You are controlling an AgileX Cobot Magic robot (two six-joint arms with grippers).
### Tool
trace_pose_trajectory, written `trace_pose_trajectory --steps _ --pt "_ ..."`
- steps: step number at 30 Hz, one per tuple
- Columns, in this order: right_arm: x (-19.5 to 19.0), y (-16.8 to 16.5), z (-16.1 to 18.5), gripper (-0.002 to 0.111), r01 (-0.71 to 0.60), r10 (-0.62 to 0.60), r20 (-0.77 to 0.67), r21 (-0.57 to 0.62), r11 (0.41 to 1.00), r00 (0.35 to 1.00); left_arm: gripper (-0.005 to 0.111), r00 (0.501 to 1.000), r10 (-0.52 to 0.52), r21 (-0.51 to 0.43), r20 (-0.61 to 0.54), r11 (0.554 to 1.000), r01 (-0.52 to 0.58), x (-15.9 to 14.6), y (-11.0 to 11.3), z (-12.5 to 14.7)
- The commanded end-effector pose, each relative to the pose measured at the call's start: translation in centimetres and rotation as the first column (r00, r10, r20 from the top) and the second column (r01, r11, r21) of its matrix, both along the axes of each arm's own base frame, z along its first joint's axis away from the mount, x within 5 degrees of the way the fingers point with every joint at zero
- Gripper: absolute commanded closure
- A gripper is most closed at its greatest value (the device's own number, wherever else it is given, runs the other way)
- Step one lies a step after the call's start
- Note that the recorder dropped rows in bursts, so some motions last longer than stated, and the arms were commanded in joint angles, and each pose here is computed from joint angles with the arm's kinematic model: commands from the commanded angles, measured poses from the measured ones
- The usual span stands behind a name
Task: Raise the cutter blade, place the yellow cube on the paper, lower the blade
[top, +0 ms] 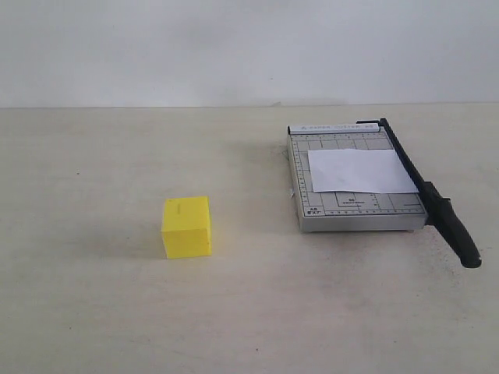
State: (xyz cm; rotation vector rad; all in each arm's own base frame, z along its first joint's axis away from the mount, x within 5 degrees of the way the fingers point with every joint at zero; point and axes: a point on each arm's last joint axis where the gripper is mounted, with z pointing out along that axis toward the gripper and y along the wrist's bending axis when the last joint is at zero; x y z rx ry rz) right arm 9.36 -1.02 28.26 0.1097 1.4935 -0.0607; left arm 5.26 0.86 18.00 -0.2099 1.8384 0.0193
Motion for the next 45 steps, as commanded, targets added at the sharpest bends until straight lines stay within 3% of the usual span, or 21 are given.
trace_pose_trajectory --steps 1,3,6,10,14,17,21,27,32,33,35,38,41,43,45 --pt "6.0 0.7 -2.0 0.109 -0.154 0.112 -0.482 -0.049 0.987 0.869 0.102 1.000 -0.004 -0.003 0.005 1.000 0.004 0.0 0.0 0.1" --pt "8.8 1.2 -3.4 0.109 -0.232 0.198 -0.698 0.047 0.971 0.688 0.102 1.000 -0.004 -0.003 0.005 1.000 0.004 0.0 0.0 0.1" --pt "11.2 1.3 -4.3 0.108 -0.273 0.225 -0.800 0.079 0.959 0.557 0.102 1.000 -0.004 -0.003 0.005 1.000 0.004 0.0 0.0 0.1" --pt "13.1 1.2 -5.1 0.097 -0.276 0.230 -0.838 0.099 0.956 0.496 0.102 1.000 -0.004 -0.003 0.005 1.000 0.004 0.0 0.0 0.1" --pt "14.1 1.1 -5.9 0.063 -0.285 0.220 -0.848 0.086 0.955 0.481 0.102 1.000 -0.004 -0.003 0.005 1.000 0.004 0.0 0.0 0.1" --pt "14.8 1.0 -6.4 0.045 -0.247 0.215 -0.836 0.099 0.964 0.504 0.102 1.000 -0.004 -0.003 0.005 1.000 0.004 0.0 0.0 0.1" --pt "16.1 0.6 -7.1 0.048 -0.174 0.185 -0.804 0.103 0.979 0.565 0.102 1.000 -0.004 -0.003 0.005 1.000 0.004 0.0 0.0 0.1" --pt "17.2 0.5 -8.9 0.049 -0.145 0.191 -0.806 0.132 0.981 0.561 0.102 1.000 -0.004 -0.003 0.005 1.000 0.004 0.0 0.0 0.1" --pt "16.4 1.0 -8.2 0.049 -0.167 0.194 -0.753 0.113 0.979 0.629 0.102 1.000 -0.004 -0.003 0.005 1.000 0.004 0.0 0.0 0.1" --pt "14.9 2.4 -7.7 0.049 -0.247 0.205 -0.725 0.050 0.968 0.658 0.102 1.000 -0.004 -0.003 0.005 1.000 0.004 0.0 0.0 0.1" --pt "12.5 3.8 -7.5 0.049 -0.239 0.166 -0.664 -0.020 0.971 0.729 0.102 1.000 -0.004 -0.003 0.005 1.000 0.004 0.0 0.0 0.1" --pt "9.3 4.0 -8.6 0.049 -0.124 0.106 -0.601 0.011 0.992 0.792 0.102 1.000 -0.004 -0.003 0.005 1.000 0.004 0.0 0.0 0.1" --pt "8.1 2.6 -10.1 0.049 0.096 -0.050 -0.525 0.061 0.993 0.849 0.102 1.000 -0.004 -0.003 0.005 1.000 0.004 0.0 0.0 0.1" --pt "8.8 2.9 -10.6 0.049 0.019 -0.040 -0.517 -0.047 0.999 0.855 0.102 1.000 -0.004 -0.003 0.005 1.000 0.004 0.0 0.0 0.1" --pt "9.6 4.1 -11.5 0.049 -0.151 0.051 -0.533 -0.147 0.978 0.845 0.102 1.000 -0.004 -0.003 0.005 1.000 0.004 0.0 0.0 0.1"
